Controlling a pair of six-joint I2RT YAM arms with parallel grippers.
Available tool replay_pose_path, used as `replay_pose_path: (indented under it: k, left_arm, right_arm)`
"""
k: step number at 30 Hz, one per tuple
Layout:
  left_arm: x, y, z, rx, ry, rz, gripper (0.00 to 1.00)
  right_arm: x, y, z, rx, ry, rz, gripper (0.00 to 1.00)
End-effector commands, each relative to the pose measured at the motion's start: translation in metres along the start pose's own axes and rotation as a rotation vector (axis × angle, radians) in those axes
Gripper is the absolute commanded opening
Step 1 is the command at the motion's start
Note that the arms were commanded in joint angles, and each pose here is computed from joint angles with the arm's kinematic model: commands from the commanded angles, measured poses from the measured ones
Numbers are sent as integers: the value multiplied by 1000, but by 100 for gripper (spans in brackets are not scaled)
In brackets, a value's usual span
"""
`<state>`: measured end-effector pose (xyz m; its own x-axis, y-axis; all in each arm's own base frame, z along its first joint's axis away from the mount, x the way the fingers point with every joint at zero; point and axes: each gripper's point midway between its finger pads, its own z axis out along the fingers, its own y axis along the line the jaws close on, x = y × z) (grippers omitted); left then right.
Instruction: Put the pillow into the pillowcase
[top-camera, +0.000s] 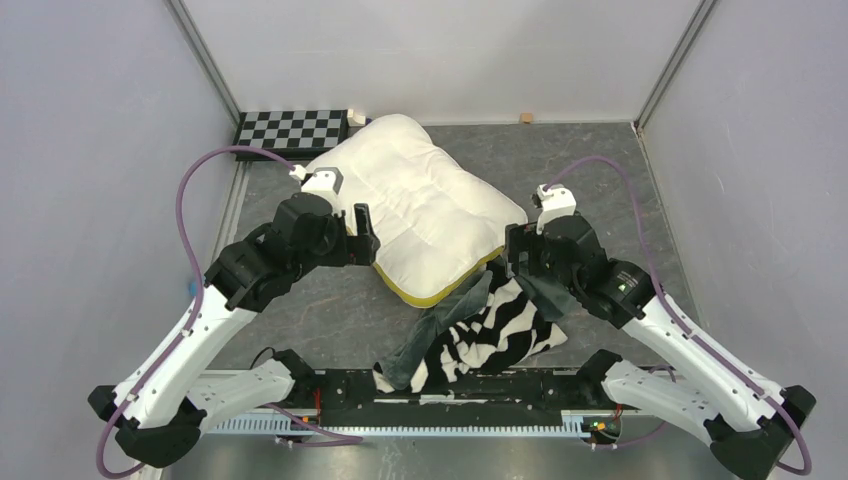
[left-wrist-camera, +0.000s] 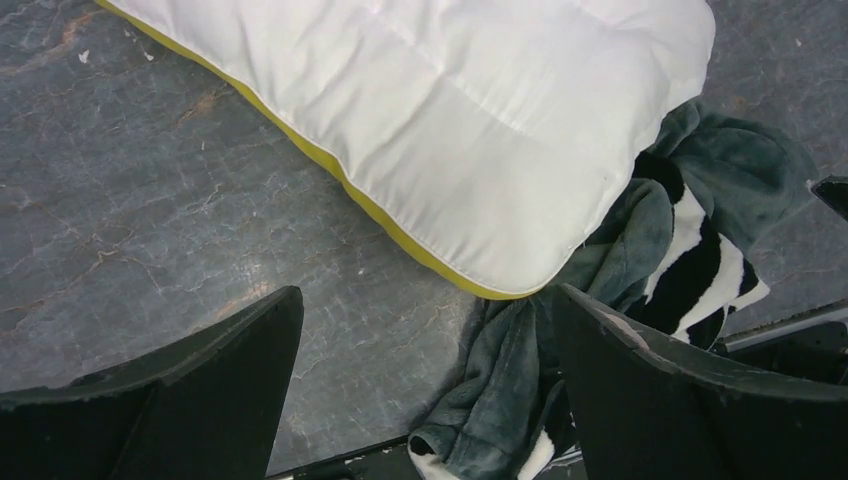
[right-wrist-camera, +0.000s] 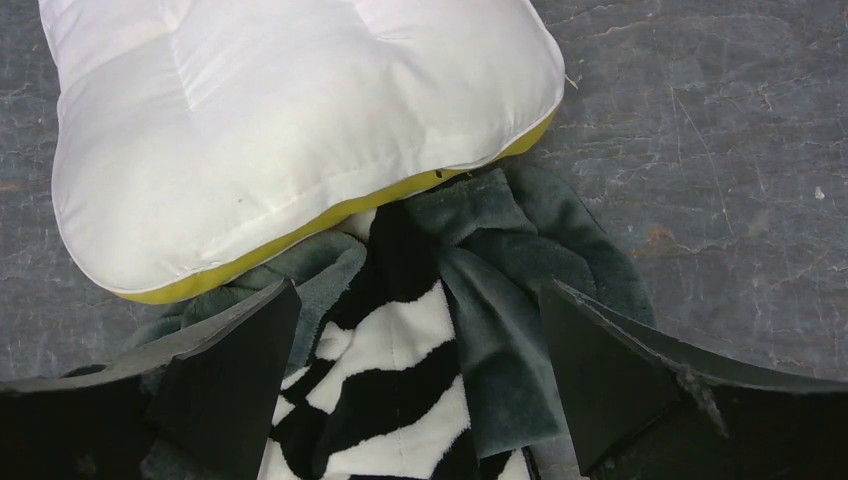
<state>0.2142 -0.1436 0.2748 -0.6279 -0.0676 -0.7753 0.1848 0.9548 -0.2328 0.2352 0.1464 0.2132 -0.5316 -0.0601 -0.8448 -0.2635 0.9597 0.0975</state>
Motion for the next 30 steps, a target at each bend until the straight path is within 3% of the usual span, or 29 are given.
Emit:
replay_pose_path:
  k: [1,8,15,25,30]
  left_arm:
    - [-20,4,-4,-27,-69,13,100]
    - [-28,11,12,-99,-66,26,100]
    - [-54,9,55,-97,-33,-2,100]
    - [-48,19,143,-202,88,12,100]
    - [-21,31,199,-254,172,2,100]
  right_arm:
    - [-22,2,-4,3,-51,3,98]
    - [-8,3,4,-1,-14,5,98]
    - [11,7,16,-18,25,17,98]
    - [41,7,42,4,65,42,98]
    - [53,15,55,-21,86,68,98]
